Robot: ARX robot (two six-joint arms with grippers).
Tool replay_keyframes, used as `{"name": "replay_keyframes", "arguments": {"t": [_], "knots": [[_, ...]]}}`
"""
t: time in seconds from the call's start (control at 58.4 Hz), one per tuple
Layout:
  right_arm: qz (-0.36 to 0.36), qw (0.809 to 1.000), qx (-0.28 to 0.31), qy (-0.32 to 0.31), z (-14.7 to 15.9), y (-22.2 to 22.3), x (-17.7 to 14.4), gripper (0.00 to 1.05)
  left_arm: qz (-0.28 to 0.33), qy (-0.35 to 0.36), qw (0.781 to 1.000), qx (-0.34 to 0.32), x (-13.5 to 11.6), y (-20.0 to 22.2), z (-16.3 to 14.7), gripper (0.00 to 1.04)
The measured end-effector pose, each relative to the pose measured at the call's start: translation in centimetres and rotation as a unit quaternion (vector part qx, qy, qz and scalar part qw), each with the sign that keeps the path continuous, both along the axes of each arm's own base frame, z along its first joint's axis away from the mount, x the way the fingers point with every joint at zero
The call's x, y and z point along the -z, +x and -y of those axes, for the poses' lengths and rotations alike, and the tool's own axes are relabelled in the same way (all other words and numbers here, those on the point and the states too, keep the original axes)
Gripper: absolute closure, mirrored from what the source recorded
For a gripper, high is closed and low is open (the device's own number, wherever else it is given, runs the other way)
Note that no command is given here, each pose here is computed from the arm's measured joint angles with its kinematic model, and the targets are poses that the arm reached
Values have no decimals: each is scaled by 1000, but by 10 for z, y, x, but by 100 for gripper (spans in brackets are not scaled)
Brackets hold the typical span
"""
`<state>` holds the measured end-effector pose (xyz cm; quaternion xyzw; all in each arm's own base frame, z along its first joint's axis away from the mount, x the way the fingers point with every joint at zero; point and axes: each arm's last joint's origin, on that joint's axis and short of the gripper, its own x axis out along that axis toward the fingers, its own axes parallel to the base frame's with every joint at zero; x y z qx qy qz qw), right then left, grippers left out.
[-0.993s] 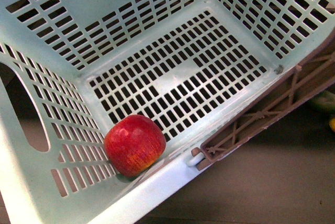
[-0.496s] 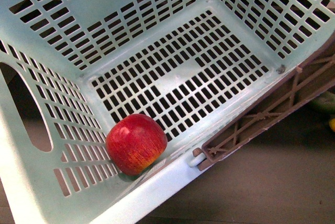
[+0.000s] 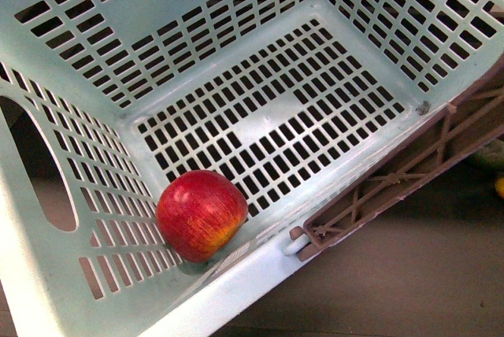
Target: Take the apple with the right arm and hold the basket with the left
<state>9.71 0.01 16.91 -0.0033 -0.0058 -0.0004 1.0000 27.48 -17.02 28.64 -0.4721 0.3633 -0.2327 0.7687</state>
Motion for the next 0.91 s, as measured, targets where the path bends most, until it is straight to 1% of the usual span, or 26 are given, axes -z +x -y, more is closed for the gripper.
{"name": "replay_keyframes", "arguments": {"t": [0.034,0.051,0.103,0.171,0.205,0.291,0.325,0.513,0.548,0.633,0.667,0.787,0.907], "knots": [[0,1000,0,0,0,0,0,103,0,0,1000,0,0,0,0,89],[0,1000,0,0,0,0,0,101,0,0,1000,0,0,0,0,89],[0,1000,0,0,0,0,0,88,1,1,1000,-1,0,0,0,89],[0,1000,0,0,0,0,0,78,1,1,1000,-1,0,0,0,89],[0,1000,0,0,0,0,0,74,1,1,1000,-1,0,0,0,89],[1,1000,0,0,0,0,0,60,1,1,1000,-1,0,0,0,89],[1,1000,0,0,0,0,0,57,1,1,1000,-1,0,0,0,89],[1,1000,0,0,0,0,0,27,1,1,1000,0,0,0,0,89],[1,1000,0,0,0,0,0,24,1,1,1000,-1,0,0,0,89],[1,1000,0,0,0,0,0,10,1,1,1000,0,0,0,0,89],[1,1000,0,0,0,0,0,7,2,2,1000,-4,0,0,0,89],[1,1000,0,1,0,0,0,9,6,14,998,-66,0,1,0,89],[1,1000,0,1,0,0,0,9,13,21,995,-97,0,6,-7,89]]}}
